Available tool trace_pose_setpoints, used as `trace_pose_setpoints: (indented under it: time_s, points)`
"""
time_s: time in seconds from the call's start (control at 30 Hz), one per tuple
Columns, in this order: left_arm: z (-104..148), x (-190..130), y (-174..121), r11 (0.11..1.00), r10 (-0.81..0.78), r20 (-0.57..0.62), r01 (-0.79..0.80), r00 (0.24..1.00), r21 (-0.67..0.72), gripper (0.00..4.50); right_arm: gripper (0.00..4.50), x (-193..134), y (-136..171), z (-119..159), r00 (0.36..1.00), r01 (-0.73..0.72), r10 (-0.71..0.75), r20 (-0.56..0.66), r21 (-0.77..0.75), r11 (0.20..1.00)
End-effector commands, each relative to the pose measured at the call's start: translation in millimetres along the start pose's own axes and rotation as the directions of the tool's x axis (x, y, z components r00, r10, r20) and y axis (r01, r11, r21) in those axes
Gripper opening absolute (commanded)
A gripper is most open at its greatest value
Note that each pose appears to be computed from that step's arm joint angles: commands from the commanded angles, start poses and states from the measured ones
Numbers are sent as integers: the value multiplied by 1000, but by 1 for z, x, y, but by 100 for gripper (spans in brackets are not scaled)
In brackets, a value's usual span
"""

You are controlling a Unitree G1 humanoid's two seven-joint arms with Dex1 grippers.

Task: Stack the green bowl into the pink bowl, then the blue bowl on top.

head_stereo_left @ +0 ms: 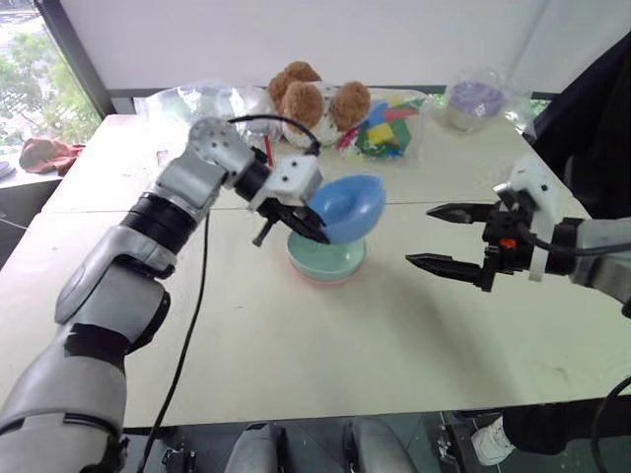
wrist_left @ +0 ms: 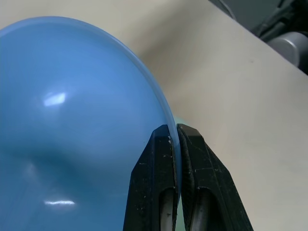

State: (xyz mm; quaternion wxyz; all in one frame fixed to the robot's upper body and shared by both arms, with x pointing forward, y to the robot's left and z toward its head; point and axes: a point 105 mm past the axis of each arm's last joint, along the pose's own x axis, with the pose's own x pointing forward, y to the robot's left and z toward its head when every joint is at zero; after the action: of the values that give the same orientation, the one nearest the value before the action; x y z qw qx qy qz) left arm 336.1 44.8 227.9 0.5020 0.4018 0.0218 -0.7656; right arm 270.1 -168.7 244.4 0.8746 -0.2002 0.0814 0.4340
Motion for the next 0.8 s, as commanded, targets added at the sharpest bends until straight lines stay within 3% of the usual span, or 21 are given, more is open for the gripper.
trace_pose_setpoints:
  time_s: [0.03, 0.1, 0.17, 0.3, 0.43, 0.63, 0.73, 0.8]
  points:
    - [3, -1, -1, 997, -33, -50, 36, 998, 62, 6, 450, -9, 2, 10, 999, 37, -36, 16, -43, 998]
    - [-5, 2, -4, 996, -61, -89, 66, 994, 60, 6, 450, -10, 3, 9, 999, 45, -45, 13, -37, 998]
    - [-11, 4, -9, 994, -88, -117, 94, 989, 50, 70, 450, -11, 3, 8, 999, 51, -51, 12, -33, 998]
    - [-17, 5, -12, 993, -106, -133, 112, 985, 42, 234, 450, -11, 3, 7, 998, 59, -59, 11, -30, 998]
    - [-8, -6, 3, 999, -17, -78, 20, 997, 43, 446, 450, -9, 4, 6, 999, 51, -51, 12, -28, 998]
    - [24, -54, 28, 969, 244, 139, -236, 960, -68, 446, 450, -4, 6, 2, 1000, 23, -23, 11, -22, 999]
    - [24, -73, 24, 943, 327, 161, -310, 931, -119, 446, 450, -1, 7, 2, 1000, 10, -10, 16, -20, 1000]
    - [20, -97, 6, 903, 416, 172, -383, 893, -197, 446, 450, 3, 9, -2, 1000, -18, 18, 12, -10, 1000]
